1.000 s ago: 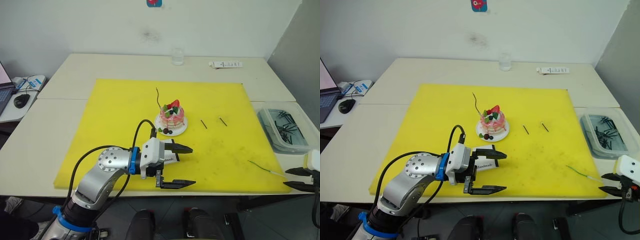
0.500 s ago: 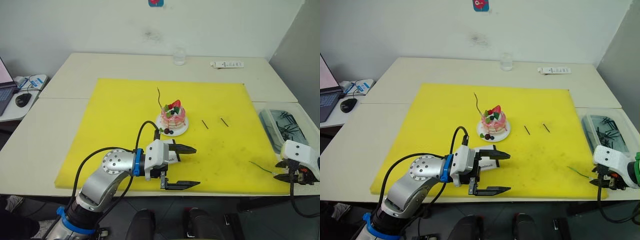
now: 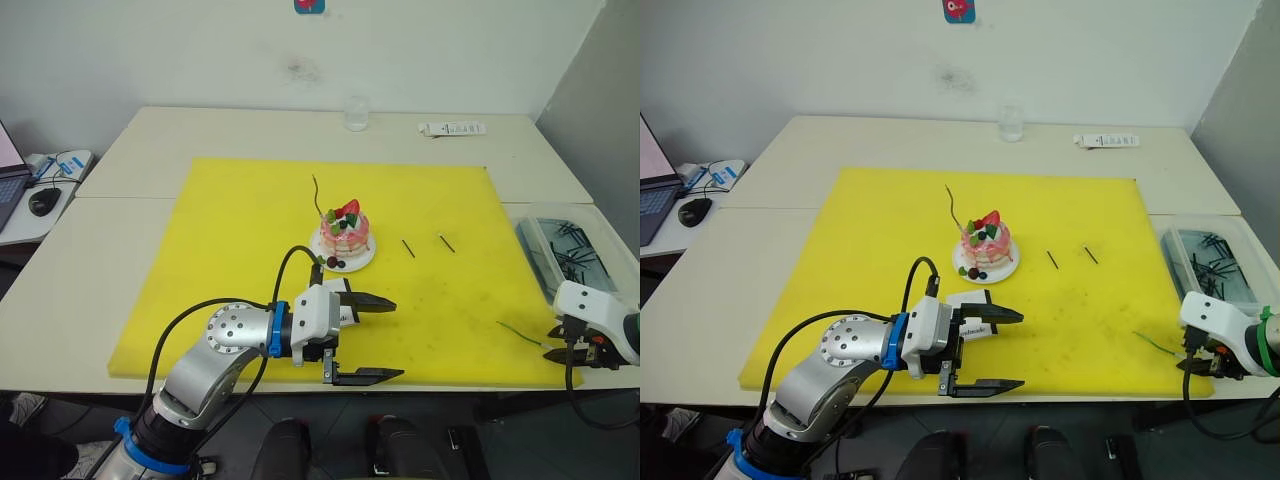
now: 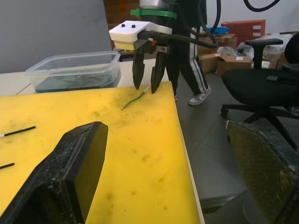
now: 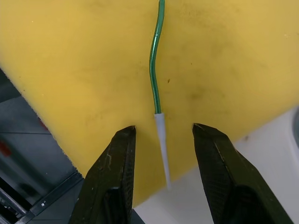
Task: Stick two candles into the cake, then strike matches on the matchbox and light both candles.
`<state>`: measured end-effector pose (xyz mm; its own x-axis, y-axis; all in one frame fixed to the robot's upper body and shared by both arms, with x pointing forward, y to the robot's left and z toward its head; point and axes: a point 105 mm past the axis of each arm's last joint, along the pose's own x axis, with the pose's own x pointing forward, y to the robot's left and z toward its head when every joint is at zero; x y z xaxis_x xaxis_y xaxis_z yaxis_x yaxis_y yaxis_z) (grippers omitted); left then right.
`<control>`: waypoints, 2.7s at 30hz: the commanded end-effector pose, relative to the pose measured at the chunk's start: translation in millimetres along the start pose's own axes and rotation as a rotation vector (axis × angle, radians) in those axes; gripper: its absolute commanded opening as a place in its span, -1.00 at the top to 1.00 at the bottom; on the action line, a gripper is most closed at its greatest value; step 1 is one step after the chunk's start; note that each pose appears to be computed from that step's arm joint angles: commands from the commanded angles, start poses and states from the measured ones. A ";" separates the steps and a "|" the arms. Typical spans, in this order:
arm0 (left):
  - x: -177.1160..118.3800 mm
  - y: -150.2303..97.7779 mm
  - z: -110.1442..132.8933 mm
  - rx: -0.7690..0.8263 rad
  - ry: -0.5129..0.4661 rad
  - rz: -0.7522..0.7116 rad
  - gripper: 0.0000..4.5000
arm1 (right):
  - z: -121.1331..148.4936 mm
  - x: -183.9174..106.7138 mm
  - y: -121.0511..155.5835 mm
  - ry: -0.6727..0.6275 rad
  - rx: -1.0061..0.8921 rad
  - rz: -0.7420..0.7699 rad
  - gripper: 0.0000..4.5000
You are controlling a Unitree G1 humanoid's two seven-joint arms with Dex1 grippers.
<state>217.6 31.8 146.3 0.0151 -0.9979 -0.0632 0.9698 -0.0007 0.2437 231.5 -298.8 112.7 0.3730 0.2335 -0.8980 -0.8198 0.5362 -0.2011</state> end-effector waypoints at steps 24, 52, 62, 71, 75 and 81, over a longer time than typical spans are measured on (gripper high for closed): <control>-4.7 -0.5 9.0 0.006 -0.013 0.015 -1.00 | 54.7 -11.0 1.0 -0.238 0.015 0.041 0.98; -60.8 56.0 16.1 -0.141 -0.040 0.874 -1.00 | 298.6 21.6 -3.6 -1.487 0.404 -0.152 0.98; -63.3 52.3 16.2 -0.153 -0.015 0.845 -1.00 | 290.8 35.9 -4.9 -1.465 0.436 -0.167 0.98; -67.7 57.6 17.2 -0.140 -0.002 0.833 -1.00 | 296.7 43.4 -3.2 -1.468 0.436 -0.155 0.98; -68.6 58.0 18.1 -0.135 0.002 0.830 -1.00 | 295.8 45.4 -3.8 -1.466 0.442 -0.157 0.98; -66.8 55.7 17.9 -0.138 0.005 0.826 -1.00 | 293.9 48.1 -3.3 -1.461 0.449 -0.156 0.98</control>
<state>271.0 100.4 172.5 0.7493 -0.6603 0.0502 0.6568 0.7507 0.0713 381.5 -51.7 174.2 0.7625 0.5787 0.2893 -0.6320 0.7620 0.1414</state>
